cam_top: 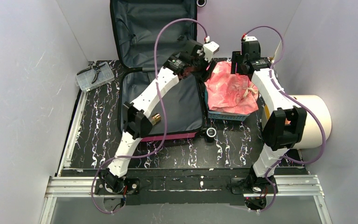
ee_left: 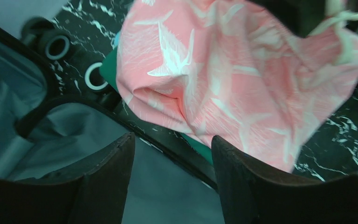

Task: Open, take out, and arrange the luggage

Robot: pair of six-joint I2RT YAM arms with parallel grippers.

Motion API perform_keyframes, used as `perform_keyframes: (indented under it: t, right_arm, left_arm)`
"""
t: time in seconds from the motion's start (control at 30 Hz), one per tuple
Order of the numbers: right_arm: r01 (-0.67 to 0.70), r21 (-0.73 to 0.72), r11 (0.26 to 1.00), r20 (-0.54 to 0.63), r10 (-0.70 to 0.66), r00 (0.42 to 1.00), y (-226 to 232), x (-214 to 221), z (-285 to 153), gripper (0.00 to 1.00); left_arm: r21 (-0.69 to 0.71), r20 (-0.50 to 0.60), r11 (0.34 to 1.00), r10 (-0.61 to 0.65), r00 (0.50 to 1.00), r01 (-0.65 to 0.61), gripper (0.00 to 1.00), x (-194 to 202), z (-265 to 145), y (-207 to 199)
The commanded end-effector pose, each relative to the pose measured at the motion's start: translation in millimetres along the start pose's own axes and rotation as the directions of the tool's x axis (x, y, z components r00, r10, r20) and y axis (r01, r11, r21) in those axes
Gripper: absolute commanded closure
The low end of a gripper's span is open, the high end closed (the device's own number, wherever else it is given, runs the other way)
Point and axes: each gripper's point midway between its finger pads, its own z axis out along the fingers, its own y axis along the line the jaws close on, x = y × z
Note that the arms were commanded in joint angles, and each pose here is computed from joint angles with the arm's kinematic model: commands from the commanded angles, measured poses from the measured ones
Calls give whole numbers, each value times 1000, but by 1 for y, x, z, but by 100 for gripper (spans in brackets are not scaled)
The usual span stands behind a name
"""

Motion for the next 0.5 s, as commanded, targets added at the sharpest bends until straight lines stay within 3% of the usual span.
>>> perform_keyframes:
  t: [0.0,0.07,0.13,0.3,0.37,0.47]
  right_arm:
    - [-23,55,998,87,18,996,-21,-30,-37,24]
    - [-14,36,999,67,11,998,-18,-28,-41,25]
    - [8,-42,999,44,-6,999,-4,-24,-48,34]
    - [43,-414,909,55,-23,998,74,-7,-68,57]
    - [27,-473,881,58,0,998,89,-9,-63,59]
    - [18,-493,870,78,24,997,105,-19,-46,70]
  left_arm:
    - [68,68,996,55,996,-60,39,-36,-70,-16]
    - [67,65,996,57,996,-62,39,-35,-70,-16]
    - [44,67,997,62,996,-65,39,-34,-65,-11]
    - [-37,67,998,-46,997,49,42,-30,-54,15]
    - [-52,61,995,-86,994,89,42,-27,-57,26]
    - [-76,36,992,-100,994,102,41,-17,-65,42]
